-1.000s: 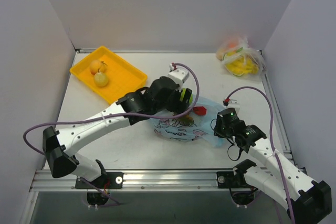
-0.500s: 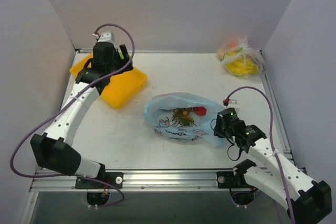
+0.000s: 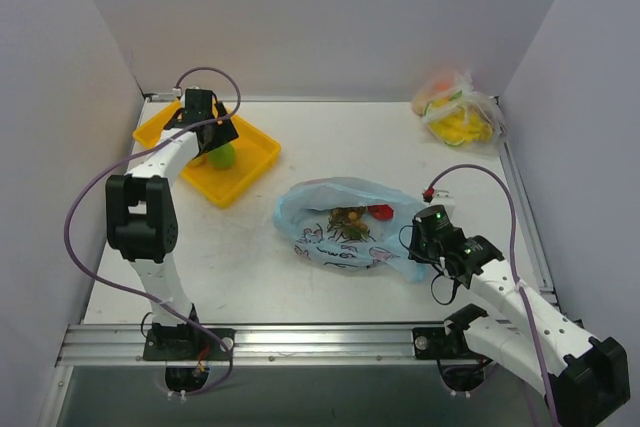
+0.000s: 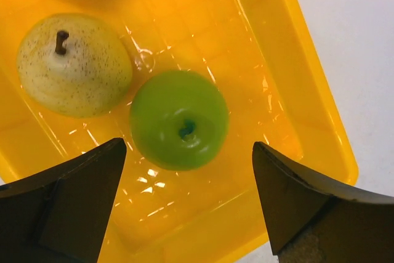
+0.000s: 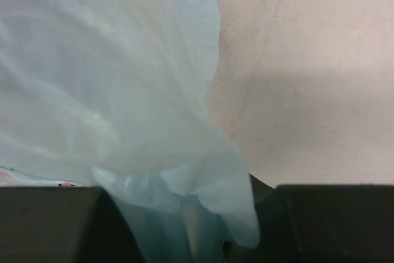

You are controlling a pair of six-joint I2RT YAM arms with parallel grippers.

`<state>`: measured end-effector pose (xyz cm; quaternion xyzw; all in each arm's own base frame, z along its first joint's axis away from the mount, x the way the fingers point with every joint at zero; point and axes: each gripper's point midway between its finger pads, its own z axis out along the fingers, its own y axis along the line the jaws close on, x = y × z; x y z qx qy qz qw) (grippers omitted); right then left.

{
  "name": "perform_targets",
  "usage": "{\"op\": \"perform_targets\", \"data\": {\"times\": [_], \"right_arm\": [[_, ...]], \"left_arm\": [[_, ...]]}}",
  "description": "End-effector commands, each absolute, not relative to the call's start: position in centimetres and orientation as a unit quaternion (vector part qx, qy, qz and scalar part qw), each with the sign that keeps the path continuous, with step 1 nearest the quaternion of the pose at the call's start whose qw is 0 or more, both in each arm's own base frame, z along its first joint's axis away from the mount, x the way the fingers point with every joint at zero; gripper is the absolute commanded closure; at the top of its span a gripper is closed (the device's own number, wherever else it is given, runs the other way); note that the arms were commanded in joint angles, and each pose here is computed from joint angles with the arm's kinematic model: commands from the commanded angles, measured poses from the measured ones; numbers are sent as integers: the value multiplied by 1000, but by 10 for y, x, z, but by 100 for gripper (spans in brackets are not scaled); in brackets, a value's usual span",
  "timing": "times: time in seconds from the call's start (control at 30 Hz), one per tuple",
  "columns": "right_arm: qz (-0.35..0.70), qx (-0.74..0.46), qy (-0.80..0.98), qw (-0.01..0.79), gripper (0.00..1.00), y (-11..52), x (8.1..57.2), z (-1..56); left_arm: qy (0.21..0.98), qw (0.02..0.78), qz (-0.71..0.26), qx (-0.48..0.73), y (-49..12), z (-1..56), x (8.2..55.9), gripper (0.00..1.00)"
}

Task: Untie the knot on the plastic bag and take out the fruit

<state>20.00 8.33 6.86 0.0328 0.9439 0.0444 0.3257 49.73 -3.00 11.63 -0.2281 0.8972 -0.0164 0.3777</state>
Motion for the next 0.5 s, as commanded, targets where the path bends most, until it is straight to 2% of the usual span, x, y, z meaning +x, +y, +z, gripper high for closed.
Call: {"op": "perform_targets", "data": {"times": [0.0,0.2,0.3,0.33,0.37,0.43,0.47], "right_arm": [[26,36,943,330,80,76,202,72],[32,36,940,338,80,77,203,76],[37,38,939,341,79,78,203,78],[37,39,938,342,79,78,204,79],[37,39,938,342,79,78,204,79],[39,38,937,345,79,79,205,82],[39,37,937,346,79,79,205,82]], "left_arm": [[856,458,-52,-234,-29,168,544,2],[859,457,-62,-223,-35,176,535,2],[854,472,-69,-210,-47,199,511,3],[843,491,-78,-205,-51,223,498,3],[847,487,-79,-198,-57,220,485,3],[844,503,-94,-162,-84,245,455,3],[851,497,-95,-143,-97,240,439,3]]}}
